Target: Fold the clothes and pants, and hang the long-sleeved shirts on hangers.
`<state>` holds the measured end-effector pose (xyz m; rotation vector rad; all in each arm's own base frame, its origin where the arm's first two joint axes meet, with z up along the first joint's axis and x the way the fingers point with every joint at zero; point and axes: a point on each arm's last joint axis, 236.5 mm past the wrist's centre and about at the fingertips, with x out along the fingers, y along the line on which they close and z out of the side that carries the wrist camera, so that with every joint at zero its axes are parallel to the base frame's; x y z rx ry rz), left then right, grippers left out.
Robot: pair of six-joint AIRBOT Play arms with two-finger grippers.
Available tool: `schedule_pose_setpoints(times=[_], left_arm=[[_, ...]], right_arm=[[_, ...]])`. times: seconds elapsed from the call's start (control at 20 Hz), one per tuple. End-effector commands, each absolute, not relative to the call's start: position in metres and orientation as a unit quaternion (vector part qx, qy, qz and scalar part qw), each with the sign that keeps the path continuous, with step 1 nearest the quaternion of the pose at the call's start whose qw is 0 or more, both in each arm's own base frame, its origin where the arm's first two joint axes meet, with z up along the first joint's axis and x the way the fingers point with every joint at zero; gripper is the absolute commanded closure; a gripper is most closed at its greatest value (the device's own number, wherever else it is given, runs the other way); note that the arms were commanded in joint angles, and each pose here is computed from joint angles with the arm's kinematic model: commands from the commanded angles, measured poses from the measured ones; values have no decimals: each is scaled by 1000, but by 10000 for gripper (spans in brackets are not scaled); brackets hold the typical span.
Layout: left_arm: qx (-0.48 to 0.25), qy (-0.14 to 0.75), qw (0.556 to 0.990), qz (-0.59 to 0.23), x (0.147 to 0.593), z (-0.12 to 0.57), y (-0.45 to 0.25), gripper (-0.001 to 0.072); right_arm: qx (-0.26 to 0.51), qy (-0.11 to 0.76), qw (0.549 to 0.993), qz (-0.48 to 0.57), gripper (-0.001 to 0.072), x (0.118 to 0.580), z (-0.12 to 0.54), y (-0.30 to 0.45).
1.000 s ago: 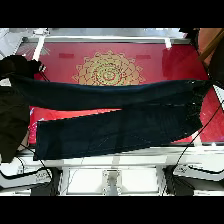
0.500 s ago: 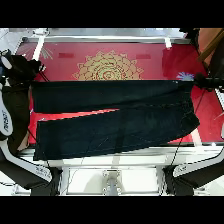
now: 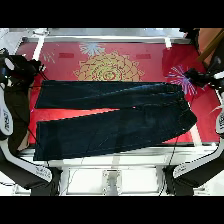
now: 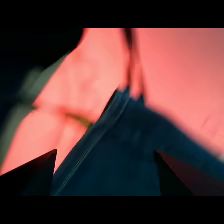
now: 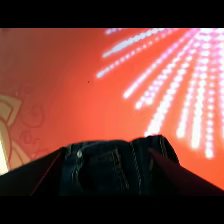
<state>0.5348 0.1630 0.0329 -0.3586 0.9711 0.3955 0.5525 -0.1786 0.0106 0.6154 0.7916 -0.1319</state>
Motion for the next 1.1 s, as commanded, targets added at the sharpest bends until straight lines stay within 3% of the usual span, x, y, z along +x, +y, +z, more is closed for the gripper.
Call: schedule_pose_setpoints(times=[0.0,0.15,0.25,0.4,0.55,0.7,0.85,1.05], left_arm=[[-65,547,811,199,449,76,168,11],[-37,551,809,200,371,97,156,11],[-48,558,800,215,302,76,148,11],[-152,533,773,308,202,34,147,14],[-257,547,722,337,138,-17,126,15],[-339,573,688,290,121,-54,105,15],[-446,552,664,236,131,-69,101,15],[-488,580,631,165,132,-85,95,15]], right_arm=[[246,449,859,-21,145,496,54,-176],[182,519,835,13,151,419,74,-172],[199,530,824,18,151,380,69,-165],[241,534,810,23,151,338,55,-145],[248,547,799,30,151,320,47,-128],[258,551,792,45,151,317,49,-119],[259,557,787,50,150,313,49,-116],[262,565,780,58,151,309,49,-112]])
